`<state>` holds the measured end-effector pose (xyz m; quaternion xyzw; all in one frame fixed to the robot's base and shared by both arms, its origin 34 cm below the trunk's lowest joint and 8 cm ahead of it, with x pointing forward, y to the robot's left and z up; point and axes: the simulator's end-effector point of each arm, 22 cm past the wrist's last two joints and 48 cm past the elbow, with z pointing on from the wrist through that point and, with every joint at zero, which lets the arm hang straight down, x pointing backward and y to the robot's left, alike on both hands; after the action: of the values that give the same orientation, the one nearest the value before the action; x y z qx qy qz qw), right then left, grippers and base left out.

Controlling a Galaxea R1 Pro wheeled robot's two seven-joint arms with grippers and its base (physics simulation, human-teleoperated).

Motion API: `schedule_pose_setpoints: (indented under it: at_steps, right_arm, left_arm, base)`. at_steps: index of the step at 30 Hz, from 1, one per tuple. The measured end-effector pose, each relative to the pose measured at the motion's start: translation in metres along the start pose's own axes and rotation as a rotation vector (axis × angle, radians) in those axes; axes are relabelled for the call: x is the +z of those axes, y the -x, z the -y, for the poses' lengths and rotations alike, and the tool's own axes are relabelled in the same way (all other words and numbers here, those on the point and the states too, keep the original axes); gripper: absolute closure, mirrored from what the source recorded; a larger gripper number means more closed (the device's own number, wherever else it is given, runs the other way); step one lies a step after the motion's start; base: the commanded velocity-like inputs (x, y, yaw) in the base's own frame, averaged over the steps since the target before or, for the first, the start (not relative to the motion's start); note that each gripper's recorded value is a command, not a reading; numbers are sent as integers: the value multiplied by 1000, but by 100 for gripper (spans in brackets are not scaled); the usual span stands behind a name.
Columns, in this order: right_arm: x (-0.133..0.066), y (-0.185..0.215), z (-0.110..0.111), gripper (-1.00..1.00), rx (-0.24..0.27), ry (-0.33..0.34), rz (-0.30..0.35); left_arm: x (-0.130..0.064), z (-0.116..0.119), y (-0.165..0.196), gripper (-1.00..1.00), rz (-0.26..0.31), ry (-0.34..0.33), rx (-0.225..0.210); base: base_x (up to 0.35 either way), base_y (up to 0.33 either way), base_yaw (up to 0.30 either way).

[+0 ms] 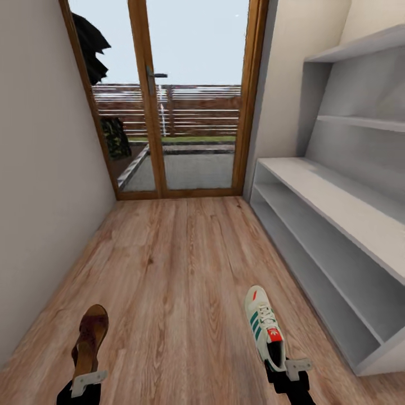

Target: Pick up the two gym shoes and the two sandals from the corridor floor and place them onto the hallstand (shoe rack) in the corridor, making sure they are on the rack and not on the floor. Arrange them so the two gym shoes are next to each other and the two sandals are next to each other.

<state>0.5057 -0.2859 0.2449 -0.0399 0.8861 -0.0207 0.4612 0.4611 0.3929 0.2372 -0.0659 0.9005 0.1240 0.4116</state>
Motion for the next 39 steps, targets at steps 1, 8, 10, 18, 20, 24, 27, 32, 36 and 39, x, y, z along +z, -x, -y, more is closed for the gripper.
schedule_pose_setpoints:
  at_steps: [1,8,10,18,20,24,27,32,36,39]
  right_arm:
    - [0,0,0,100,0,0,0]
    - [0,0,0,100,0,0,0]
    - [0,0,0,100,0,0,0]
    - [0,0,-1,100,1,1,0]
    - [0,0,-1,100,1,1,0]
    - [0,0,0,100,0,1,0]
    - [0,0,0,100,0,1,0]
    - [0,0,-1,100,0,2,0]
    - [0,0,-1,100,1,2,0]
    - [0,0,-1,100,3,1,0]
  left_arm:
    - [0,0,0,100,0,0,0]
    - [0,0,-1,100,-1,0,0]
    - [0,0,-1,100,-1,0,0]
    - [0,0,-1,100,-2,-1,0]
    - [0,0,-1,100,-2,-1,0]
    - [0,0,-1,100,-2,-1,0]
    - [0,0,-1,100,-2,-1,0]
    - [0,0,-1,100,-2,-1,0]
    - [0,0,-1,100,-1,-2,1]
    - [0,1,-1,100,-1,-3,2]
  base:
    - [279,203,-276]
    - [279,202,-276]
    - [279,202,-275]
    - [279,202,-138]
    - [279,202,-12]
    - [279,202,-4]
    - [279,202,-1]
    - [279,202,0]
    - [280,202,0]
    - [288,194,-13]
